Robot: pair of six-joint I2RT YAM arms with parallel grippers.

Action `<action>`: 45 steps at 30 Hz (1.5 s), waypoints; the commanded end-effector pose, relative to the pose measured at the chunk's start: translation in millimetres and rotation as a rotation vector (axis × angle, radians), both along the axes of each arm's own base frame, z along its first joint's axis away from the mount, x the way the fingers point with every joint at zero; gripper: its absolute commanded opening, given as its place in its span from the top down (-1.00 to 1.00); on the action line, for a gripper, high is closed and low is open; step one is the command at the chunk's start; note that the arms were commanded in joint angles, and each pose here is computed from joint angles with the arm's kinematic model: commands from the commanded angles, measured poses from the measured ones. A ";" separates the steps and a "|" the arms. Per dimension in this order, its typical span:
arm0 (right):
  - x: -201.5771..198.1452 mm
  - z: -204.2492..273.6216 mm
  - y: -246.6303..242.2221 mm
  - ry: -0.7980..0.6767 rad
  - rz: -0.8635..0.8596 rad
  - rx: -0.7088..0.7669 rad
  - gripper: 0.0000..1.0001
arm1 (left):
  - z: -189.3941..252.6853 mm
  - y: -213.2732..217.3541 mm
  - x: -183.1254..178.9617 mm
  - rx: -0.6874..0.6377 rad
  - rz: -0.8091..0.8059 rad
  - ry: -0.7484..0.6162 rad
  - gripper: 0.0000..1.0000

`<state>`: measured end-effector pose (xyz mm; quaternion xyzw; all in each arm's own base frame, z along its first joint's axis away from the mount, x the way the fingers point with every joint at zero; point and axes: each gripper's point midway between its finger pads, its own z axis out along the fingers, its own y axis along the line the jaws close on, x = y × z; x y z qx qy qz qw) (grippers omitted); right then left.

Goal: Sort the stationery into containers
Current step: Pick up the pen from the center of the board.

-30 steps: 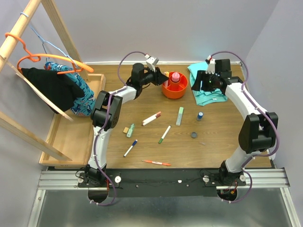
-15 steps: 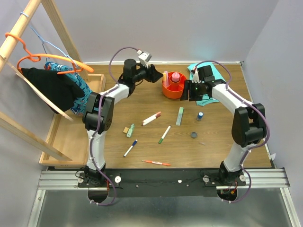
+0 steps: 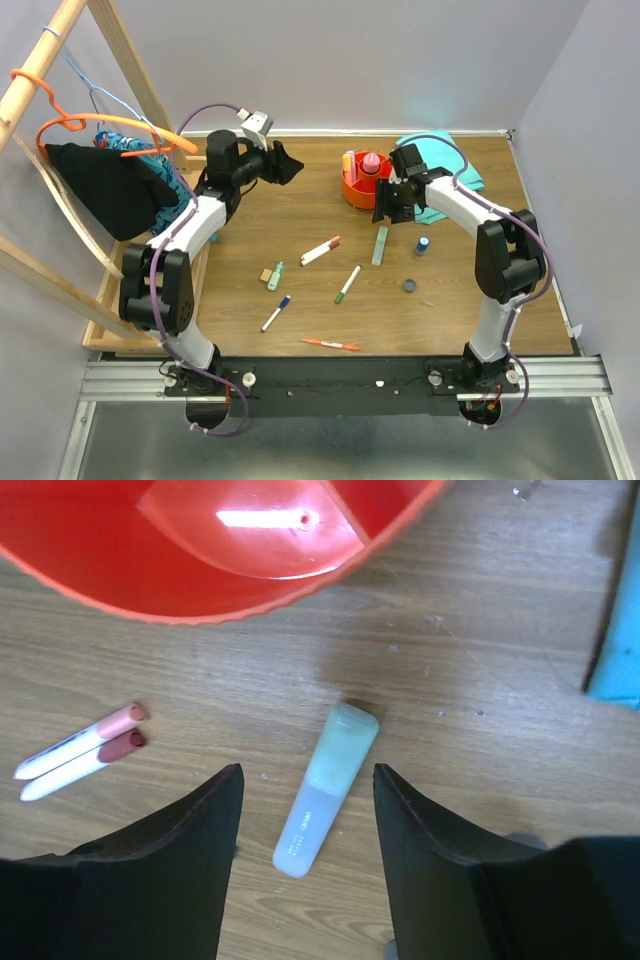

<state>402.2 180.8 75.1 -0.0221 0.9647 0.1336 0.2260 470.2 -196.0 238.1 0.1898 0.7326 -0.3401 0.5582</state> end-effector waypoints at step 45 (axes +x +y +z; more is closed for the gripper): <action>-25.5 63.8 56.7 -0.136 0.263 0.156 0.87 | -27.9 -13.5 -71.3 0.059 -0.037 0.204 -0.43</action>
